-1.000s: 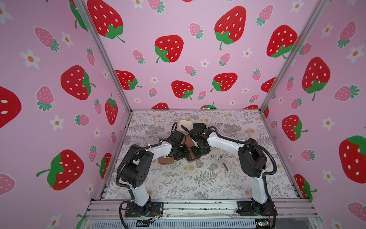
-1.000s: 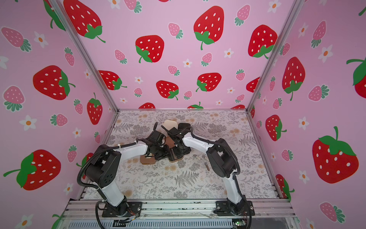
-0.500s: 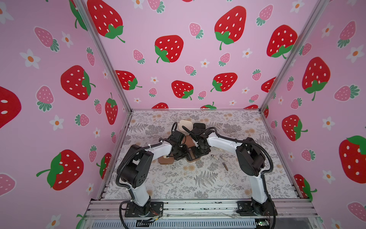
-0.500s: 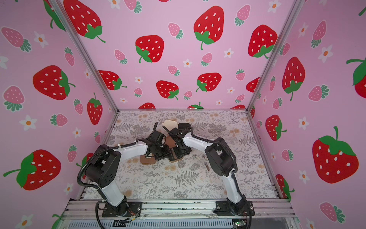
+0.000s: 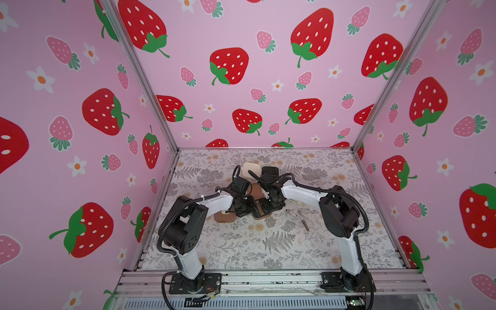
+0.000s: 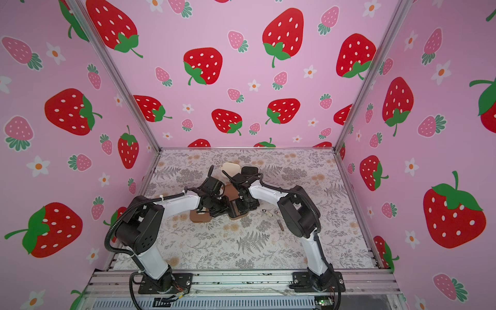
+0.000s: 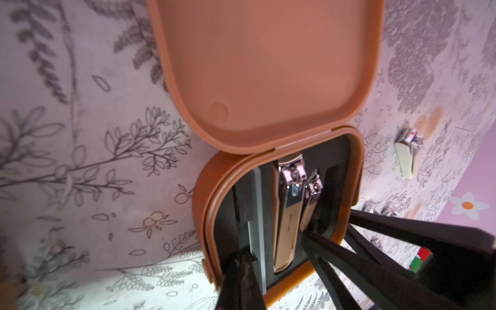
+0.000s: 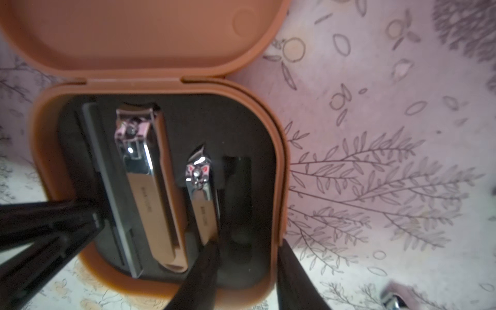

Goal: Organize nail clipper sets
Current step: Place the nail clipper in the storage box, then pick up the nail clipper from the center of the board.

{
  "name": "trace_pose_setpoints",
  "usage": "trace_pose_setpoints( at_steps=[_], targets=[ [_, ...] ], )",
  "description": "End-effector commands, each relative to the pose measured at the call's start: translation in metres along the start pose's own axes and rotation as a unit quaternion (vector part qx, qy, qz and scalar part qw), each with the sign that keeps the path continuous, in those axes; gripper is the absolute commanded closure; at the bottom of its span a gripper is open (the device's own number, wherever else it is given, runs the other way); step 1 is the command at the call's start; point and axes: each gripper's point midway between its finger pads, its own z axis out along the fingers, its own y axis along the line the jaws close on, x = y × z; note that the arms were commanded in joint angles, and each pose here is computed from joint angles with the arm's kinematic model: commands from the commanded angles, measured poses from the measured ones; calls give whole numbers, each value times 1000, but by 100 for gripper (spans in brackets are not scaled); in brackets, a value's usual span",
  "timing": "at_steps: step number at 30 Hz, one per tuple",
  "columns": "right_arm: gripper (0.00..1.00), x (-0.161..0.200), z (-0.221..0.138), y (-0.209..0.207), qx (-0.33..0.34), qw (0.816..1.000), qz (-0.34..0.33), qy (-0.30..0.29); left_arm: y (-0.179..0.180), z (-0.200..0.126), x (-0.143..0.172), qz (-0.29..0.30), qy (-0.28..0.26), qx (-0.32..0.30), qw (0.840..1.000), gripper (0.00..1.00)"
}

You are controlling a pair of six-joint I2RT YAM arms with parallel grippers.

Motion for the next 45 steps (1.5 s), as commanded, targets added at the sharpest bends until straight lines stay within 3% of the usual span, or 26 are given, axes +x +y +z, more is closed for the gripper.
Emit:
trace_pose_setpoints(
  at_steps=[1, 6, 10, 16, 20, 24, 35, 45],
  targets=[
    [63, 41, 59, -28, 56, 996, 14, 72, 18, 8, 14, -12, 31, -36, 999, 100],
    [64, 46, 64, -31, 63, 995, 15, 79, 18, 8, 13, -12, 31, -34, 999, 100],
    [64, 37, 48, -28, 57, 996, 12, 61, 18, 7, 14, -14, 29, -35, 999, 100],
    [63, 5, -14, -11, 25, 1000, -8, -14, 18, 5, 14, -13, 29, -35, 999, 100],
    [61, 2, -58, -10, 16, 998, -12, -53, 18, 4, 14, -12, 28, -34, 999, 100],
    [61, 22, -72, -24, 33, 998, -6, -46, 17, 3, 15, -11, 28, -33, 999, 100],
    [58, 114, -59, -92, 94, 993, 65, 17, 13, -5, 14, -8, 22, -28, 999, 100],
    [57, 137, -59, -122, 105, 990, 96, 24, 11, -9, 13, -9, 20, -28, 999, 100]
  ],
)
